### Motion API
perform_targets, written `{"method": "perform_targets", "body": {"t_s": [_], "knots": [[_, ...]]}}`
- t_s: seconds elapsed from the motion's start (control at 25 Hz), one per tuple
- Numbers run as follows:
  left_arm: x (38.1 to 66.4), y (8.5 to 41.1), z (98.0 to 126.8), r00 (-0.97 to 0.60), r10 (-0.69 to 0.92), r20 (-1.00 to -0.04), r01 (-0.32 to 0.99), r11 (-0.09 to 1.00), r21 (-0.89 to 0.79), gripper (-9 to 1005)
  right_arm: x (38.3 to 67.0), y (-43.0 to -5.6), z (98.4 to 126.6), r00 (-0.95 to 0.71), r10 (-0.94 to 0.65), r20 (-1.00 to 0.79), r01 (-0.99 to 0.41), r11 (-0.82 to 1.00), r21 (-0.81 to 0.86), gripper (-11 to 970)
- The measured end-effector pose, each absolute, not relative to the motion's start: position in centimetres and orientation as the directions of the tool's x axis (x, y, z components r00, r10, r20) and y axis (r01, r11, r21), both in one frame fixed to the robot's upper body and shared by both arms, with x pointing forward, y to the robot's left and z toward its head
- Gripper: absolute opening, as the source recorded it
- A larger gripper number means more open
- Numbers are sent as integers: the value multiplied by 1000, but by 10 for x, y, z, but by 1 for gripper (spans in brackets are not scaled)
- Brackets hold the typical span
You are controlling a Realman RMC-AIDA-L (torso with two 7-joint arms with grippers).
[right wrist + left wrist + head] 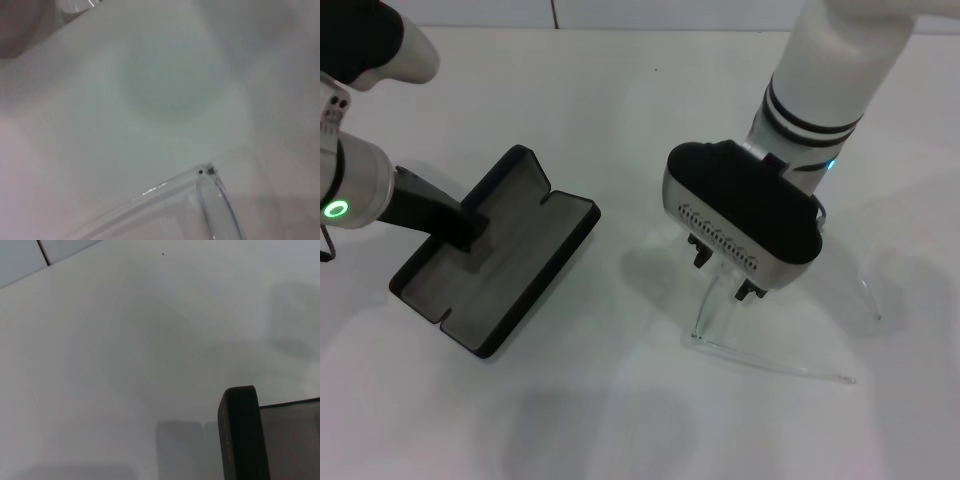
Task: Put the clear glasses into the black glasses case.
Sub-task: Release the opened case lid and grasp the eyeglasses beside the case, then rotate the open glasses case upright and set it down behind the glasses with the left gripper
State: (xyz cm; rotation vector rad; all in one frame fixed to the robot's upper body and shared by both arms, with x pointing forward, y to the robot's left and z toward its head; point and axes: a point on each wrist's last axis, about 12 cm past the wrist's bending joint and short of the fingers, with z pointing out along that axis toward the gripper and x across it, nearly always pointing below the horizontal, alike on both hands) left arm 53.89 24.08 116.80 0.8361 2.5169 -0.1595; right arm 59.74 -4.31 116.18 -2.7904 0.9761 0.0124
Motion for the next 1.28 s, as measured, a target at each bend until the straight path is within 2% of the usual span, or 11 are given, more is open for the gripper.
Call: {"method": "perform_targets", "body": {"t_s": [0.24, 0.44, 0.68, 0.88, 1.0, 1.16, 1.28], "knots": [[539, 240, 1166, -698, 534, -478, 590, 806, 39, 54, 593, -38, 1160, 797, -598, -77, -602, -779, -176, 544], [538, 241, 1164, -702, 532, -474, 588, 808, 36, 55, 590, -39, 1157, 792, -604, -90, -609, -775, -169, 396], [536, 242, 1163, -703, 533, -472, 588, 808, 36, 57, 589, -46, 1151, 772, -629, -89, -635, -758, -151, 174], [536, 240, 1163, -697, 540, -471, 596, 802, 39, 58, 588, -49, 1150, 753, -652, -88, -657, -739, -149, 119], [536, 239, 1163, -689, 551, -470, 605, 795, 44, 58, 588, -53, 1150, 737, -670, -89, -675, -722, -151, 119], [536, 235, 1164, -650, 599, -467, 648, 758, 70, 59, 594, -86, 1170, 628, -763, -153, -775, -596, -210, 120], [537, 222, 1168, -571, 681, -458, 718, 685, 124, 60, 599, -125, 1190, 504, -826, -254, -860, -450, -242, 120]]}}
